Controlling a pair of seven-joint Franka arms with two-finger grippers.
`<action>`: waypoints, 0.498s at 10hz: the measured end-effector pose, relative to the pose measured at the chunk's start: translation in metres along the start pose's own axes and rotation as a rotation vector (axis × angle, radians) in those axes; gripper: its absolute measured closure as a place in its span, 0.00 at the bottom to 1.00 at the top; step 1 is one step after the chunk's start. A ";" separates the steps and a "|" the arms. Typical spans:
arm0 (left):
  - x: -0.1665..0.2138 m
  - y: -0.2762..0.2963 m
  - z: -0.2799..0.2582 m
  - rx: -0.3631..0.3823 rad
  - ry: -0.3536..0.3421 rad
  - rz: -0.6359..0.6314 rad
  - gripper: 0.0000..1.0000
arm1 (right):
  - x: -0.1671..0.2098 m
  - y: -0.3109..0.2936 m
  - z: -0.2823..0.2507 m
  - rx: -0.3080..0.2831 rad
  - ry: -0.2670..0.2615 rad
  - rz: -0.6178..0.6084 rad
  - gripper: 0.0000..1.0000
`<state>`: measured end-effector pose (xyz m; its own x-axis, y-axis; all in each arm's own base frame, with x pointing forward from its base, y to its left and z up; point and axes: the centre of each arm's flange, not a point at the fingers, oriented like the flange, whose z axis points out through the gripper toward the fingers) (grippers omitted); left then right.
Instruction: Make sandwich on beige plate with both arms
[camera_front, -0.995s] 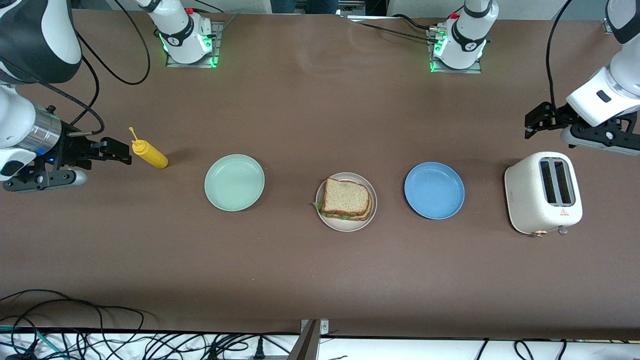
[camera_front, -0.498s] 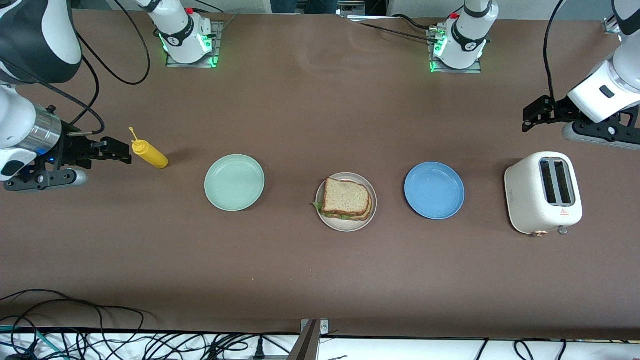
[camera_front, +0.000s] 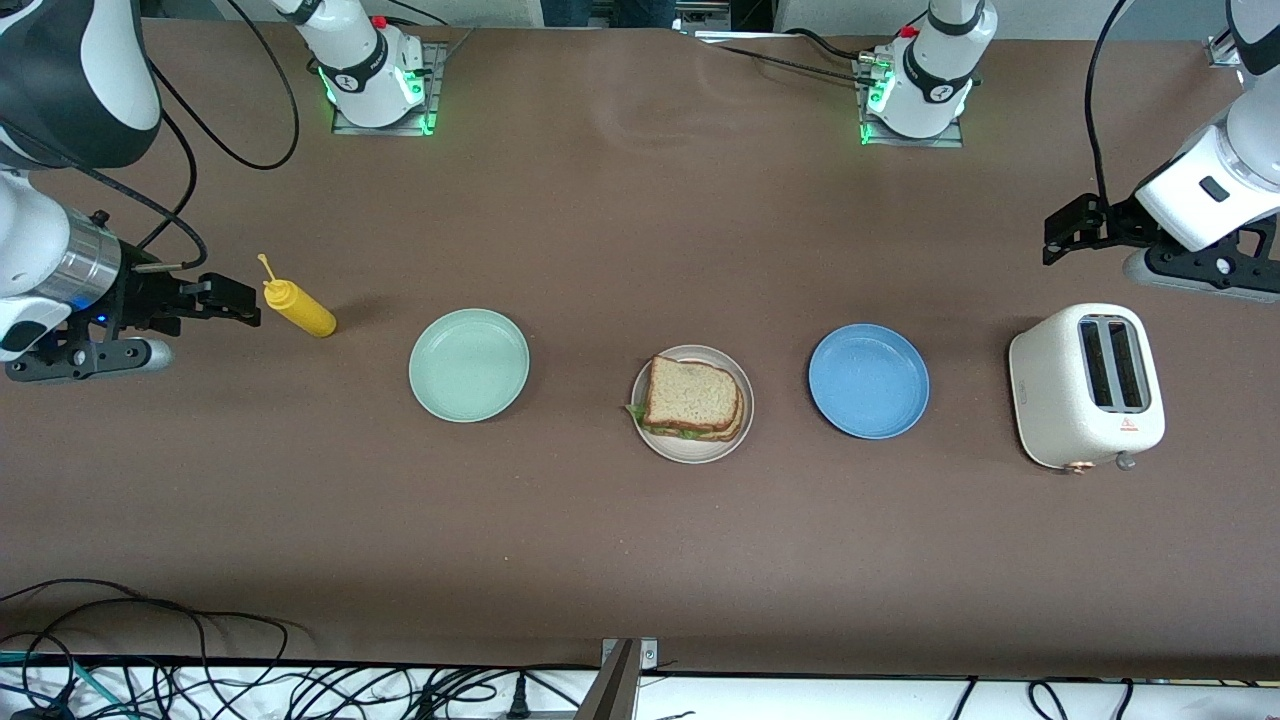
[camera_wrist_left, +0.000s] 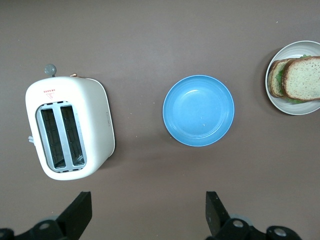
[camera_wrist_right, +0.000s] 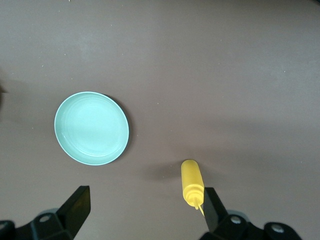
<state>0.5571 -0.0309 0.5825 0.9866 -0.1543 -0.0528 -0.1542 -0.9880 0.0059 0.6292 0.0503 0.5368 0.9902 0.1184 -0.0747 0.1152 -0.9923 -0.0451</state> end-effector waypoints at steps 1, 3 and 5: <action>0.000 0.000 0.000 0.000 0.000 -0.001 0.00 | 0.000 0.001 0.000 0.000 0.000 0.001 0.00; 0.000 0.000 0.000 0.000 0.000 -0.004 0.00 | 0.000 0.001 0.000 -0.001 0.000 0.002 0.00; 0.000 -0.001 0.000 0.000 -0.001 -0.007 0.00 | 0.000 0.002 0.001 -0.001 -0.001 0.003 0.00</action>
